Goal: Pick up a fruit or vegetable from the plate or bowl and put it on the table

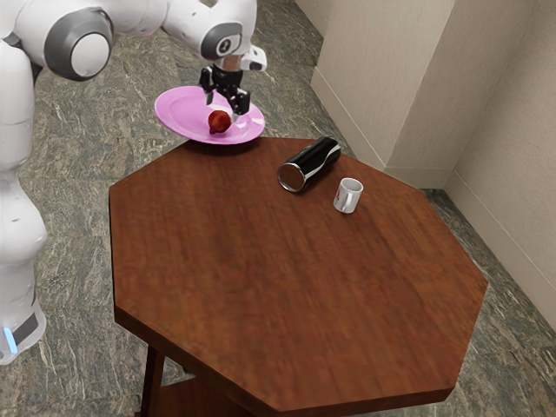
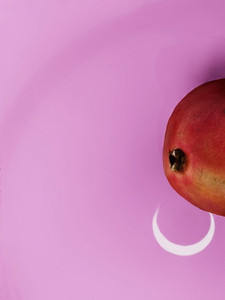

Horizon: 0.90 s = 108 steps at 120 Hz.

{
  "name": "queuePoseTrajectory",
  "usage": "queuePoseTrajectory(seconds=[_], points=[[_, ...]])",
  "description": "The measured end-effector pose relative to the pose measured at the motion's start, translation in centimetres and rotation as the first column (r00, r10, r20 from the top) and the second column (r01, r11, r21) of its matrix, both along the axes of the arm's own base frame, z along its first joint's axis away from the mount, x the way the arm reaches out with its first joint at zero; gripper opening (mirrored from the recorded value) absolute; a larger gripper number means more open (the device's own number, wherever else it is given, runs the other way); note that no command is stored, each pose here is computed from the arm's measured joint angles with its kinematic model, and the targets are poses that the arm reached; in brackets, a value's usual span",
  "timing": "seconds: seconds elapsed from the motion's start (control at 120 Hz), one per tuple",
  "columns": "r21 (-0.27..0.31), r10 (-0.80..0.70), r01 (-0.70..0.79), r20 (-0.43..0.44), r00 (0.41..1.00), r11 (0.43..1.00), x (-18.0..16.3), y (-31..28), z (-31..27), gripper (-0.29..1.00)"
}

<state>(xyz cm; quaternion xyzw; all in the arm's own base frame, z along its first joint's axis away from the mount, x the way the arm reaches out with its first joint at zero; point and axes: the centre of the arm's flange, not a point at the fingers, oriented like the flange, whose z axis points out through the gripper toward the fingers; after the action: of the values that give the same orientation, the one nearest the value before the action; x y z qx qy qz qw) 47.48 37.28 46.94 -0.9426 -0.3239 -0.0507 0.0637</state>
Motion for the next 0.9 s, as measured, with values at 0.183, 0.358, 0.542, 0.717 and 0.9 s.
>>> queuePoseTrajectory(seconds=[0.183,0.358,0.542,0.717,0.9], points=[[-0.003,-0.014,0.014,-0.007,1.0,1.0,0.3,0.0,-0.8,0.7],[-0.006,-0.022,0.022,-0.013,1.0,1.0,0.3,0.0,-1.3,0.7],[-0.021,-0.014,0.014,-0.025,1.0,1.0,-0.2,0.5,-2.3,0.7],[-0.022,-0.013,0.013,-0.023,1.0,1.0,-0.5,0.7,-2.2,0.7],[-0.023,-0.019,0.019,-0.024,1.0,1.0,-0.4,0.5,-2.3,0.7]])
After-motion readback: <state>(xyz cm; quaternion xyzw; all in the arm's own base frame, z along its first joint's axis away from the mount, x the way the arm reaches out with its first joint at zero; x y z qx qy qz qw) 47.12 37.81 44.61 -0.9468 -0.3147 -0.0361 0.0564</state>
